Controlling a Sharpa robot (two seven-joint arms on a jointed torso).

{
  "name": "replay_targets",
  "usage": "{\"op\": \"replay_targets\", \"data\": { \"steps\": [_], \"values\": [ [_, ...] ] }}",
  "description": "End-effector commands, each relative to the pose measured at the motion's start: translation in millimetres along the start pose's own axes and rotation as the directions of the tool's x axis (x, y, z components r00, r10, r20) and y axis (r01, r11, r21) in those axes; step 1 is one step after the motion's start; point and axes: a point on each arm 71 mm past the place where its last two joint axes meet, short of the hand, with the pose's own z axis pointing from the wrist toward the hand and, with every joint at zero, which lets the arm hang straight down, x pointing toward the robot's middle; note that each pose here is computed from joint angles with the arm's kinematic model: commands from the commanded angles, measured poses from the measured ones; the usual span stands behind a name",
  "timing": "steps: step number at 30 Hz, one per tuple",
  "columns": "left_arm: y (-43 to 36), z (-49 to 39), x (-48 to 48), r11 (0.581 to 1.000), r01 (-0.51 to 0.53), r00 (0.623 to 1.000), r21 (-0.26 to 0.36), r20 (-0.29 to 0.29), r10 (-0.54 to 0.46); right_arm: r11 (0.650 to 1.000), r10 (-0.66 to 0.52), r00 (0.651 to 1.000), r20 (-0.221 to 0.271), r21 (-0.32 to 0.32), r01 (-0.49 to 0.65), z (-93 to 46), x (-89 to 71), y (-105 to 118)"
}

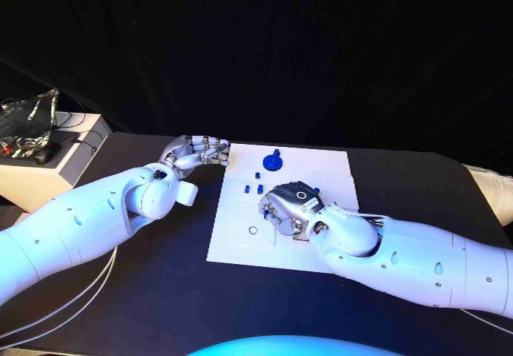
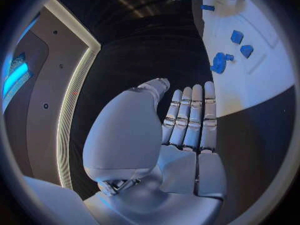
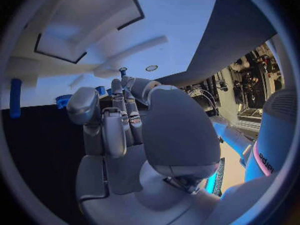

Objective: Assemble the parts on the task board

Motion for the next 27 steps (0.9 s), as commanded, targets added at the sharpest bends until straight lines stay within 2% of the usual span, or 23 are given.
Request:
{"op": "replay_targets", "data": {
  "steps": [1,10,27],
  "values": [
    [-0.9,0.3,2.9,1.000,0.010,1.000,0.005,-0.021,-0.010,1.000,-0.017,1.000,-0.022,-0.004,0.017,-0.8,3.6,-0.3],
    [-0.7,0.1,2.3,1.000,0.010,1.000,0.002,-0.022,-0.009,1.000,-0.024,0.999,-0.045,-0.006,0.023,-3.3,5.6,-1.8],
    [0.1,0.1,2.0,1.000,0.011,1.000,-0.004,-0.029,-0.011,1.000,-0.021,0.999,-0.030,-0.001,0.021,-5.0,4.0,-1.8]
  ]
}}
